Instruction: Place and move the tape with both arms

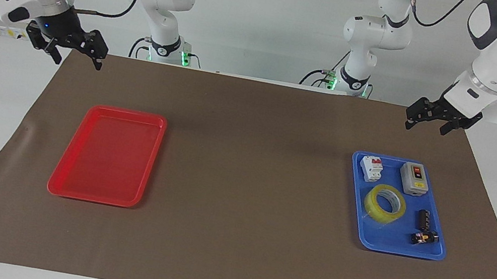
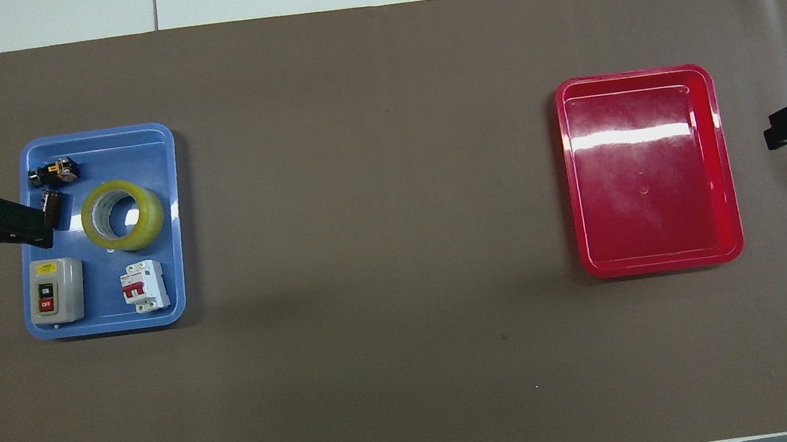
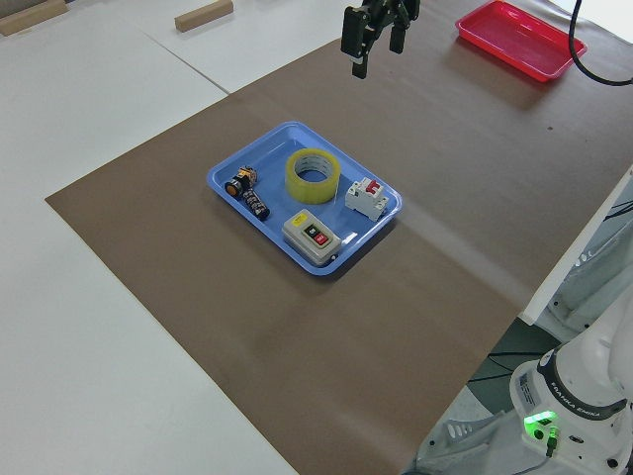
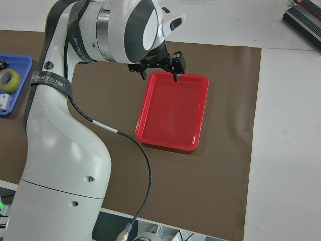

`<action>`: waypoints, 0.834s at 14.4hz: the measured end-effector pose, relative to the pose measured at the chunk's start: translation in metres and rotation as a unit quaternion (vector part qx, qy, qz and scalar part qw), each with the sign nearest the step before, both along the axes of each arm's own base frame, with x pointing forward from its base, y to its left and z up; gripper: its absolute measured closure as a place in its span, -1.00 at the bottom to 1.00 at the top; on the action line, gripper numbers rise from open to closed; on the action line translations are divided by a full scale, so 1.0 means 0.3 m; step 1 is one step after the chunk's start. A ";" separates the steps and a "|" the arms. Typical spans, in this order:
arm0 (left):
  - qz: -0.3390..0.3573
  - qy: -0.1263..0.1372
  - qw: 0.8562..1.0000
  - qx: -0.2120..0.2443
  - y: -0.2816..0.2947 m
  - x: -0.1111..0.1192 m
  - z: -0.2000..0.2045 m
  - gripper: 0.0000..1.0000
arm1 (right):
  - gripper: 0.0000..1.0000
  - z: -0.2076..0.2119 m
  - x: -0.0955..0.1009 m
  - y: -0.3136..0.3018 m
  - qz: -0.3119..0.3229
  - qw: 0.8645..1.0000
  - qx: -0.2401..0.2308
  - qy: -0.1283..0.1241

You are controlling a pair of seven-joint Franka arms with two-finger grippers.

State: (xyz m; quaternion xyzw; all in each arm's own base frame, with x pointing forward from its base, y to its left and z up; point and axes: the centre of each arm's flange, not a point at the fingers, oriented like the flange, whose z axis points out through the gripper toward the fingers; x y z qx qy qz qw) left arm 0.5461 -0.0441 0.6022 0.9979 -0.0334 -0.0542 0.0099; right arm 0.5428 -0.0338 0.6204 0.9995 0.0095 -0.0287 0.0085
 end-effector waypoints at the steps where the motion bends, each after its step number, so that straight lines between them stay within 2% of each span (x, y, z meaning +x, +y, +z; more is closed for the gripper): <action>1: 0.000 0.000 1.000 0.000 0.000 0.000 0.000 -1.00 | -1.00 0.001 0.002 0.000 0.000 1.000 0.000 -0.003; 4: 0.000 0.000 1.000 0.000 0.000 0.000 0.000 -1.00 | -1.00 -0.004 0.011 -0.002 0.000 1.000 -0.001 -0.013; 12: 0.000 0.000 1.000 0.000 0.000 0.001 -0.002 -1.00 | -1.00 -0.004 0.012 -0.003 0.000 1.000 -0.001 -0.013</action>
